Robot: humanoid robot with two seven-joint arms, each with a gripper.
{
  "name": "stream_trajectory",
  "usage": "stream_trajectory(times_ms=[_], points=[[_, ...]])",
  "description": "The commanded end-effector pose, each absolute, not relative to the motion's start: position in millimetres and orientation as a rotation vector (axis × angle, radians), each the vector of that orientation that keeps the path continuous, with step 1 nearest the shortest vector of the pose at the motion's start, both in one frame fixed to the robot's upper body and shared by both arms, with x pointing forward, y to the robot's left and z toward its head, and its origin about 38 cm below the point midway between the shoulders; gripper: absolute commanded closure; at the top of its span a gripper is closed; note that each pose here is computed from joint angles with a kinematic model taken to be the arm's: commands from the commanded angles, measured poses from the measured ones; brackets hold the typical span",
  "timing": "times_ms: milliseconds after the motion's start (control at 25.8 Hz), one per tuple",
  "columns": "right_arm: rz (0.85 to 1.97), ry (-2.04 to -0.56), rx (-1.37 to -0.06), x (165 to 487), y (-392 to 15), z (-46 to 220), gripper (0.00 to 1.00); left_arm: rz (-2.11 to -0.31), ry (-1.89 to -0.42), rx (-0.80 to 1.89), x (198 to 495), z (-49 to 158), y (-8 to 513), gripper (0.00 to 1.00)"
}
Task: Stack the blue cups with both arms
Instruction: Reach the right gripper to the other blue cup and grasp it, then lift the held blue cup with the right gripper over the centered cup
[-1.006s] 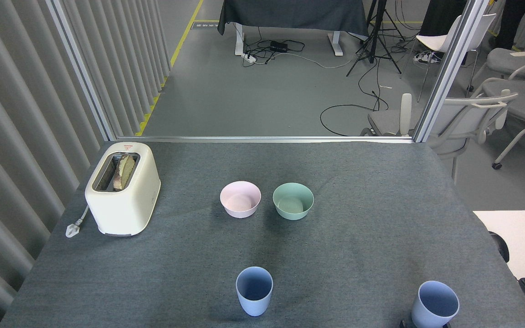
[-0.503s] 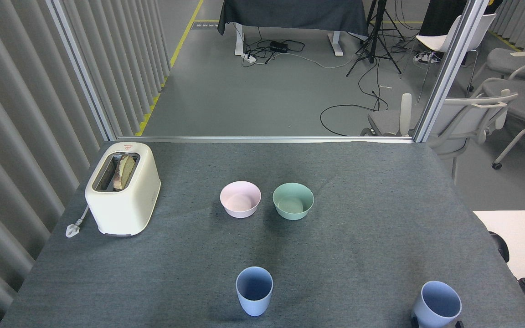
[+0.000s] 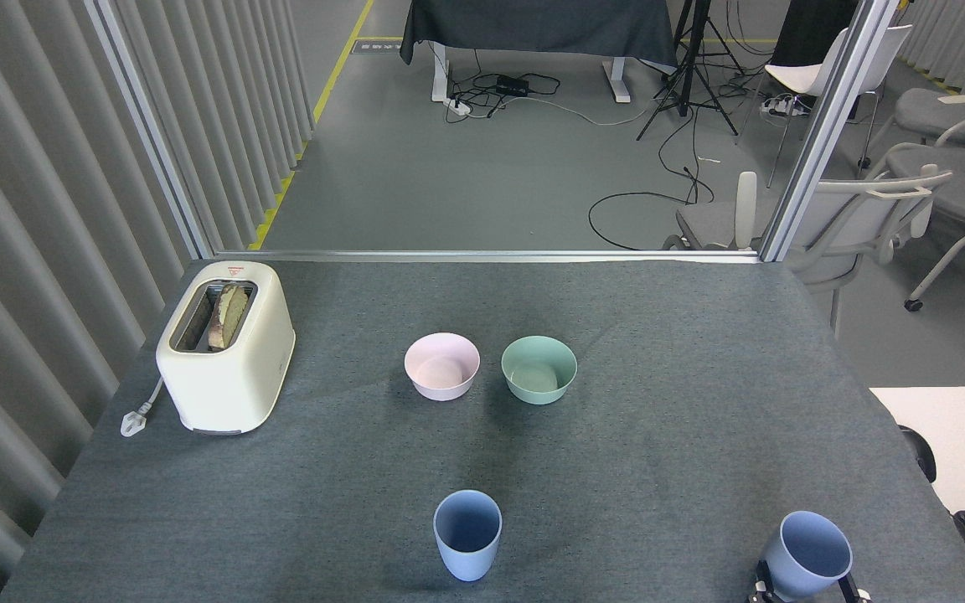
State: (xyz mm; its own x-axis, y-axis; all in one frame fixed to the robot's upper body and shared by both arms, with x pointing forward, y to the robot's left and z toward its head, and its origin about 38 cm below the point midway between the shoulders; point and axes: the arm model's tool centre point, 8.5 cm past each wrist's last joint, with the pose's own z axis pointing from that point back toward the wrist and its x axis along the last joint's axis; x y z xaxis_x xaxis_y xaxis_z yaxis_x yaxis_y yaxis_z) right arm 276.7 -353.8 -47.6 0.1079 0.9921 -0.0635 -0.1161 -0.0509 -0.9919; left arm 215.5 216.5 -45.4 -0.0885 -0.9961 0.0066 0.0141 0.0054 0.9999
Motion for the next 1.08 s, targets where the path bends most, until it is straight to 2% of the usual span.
stream_trajectory(times_ms=[0, 426, 542, 619, 774, 890, 1045], points=[[1.215, -1.024, -1.221, 285.7, -353.9, -44.8, 0.00, -1.277, -1.266, 1.151, 215.1, -45.6, 216.7, 0.00], [1.220, -1.044, -1.223, 300.8, -348.9, -42.2, 0.01, -1.276, -1.264, 1.152, 215.2, -45.6, 216.8, 0.00], [1.235, -1.059, -1.218, 303.9, -342.2, -42.0, 0.11, -1.276, -1.266, 1.153, 215.8, -45.3, 216.8, 0.00], [1.239, -1.063, -1.217, 303.7, -341.0, -42.0, 0.25, -1.275, -1.264, 1.154, 215.8, -45.3, 216.9, 0.00], [1.221, -1.085, -1.246, 311.1, -341.2, -32.3, 0.34, -1.274, -1.262, 1.154, 215.2, -45.6, 216.6, 0.00], [1.182, -1.153, -1.292, 349.8, -331.0, -6.0, 0.37, -1.269, -1.263, 1.151, 215.3, -45.6, 215.1, 0.00], [1.225, -1.242, -1.279, 407.4, -277.4, 30.3, 0.41, -1.268, -1.264, 1.151, 215.3, -45.6, 214.6, 0.00]])
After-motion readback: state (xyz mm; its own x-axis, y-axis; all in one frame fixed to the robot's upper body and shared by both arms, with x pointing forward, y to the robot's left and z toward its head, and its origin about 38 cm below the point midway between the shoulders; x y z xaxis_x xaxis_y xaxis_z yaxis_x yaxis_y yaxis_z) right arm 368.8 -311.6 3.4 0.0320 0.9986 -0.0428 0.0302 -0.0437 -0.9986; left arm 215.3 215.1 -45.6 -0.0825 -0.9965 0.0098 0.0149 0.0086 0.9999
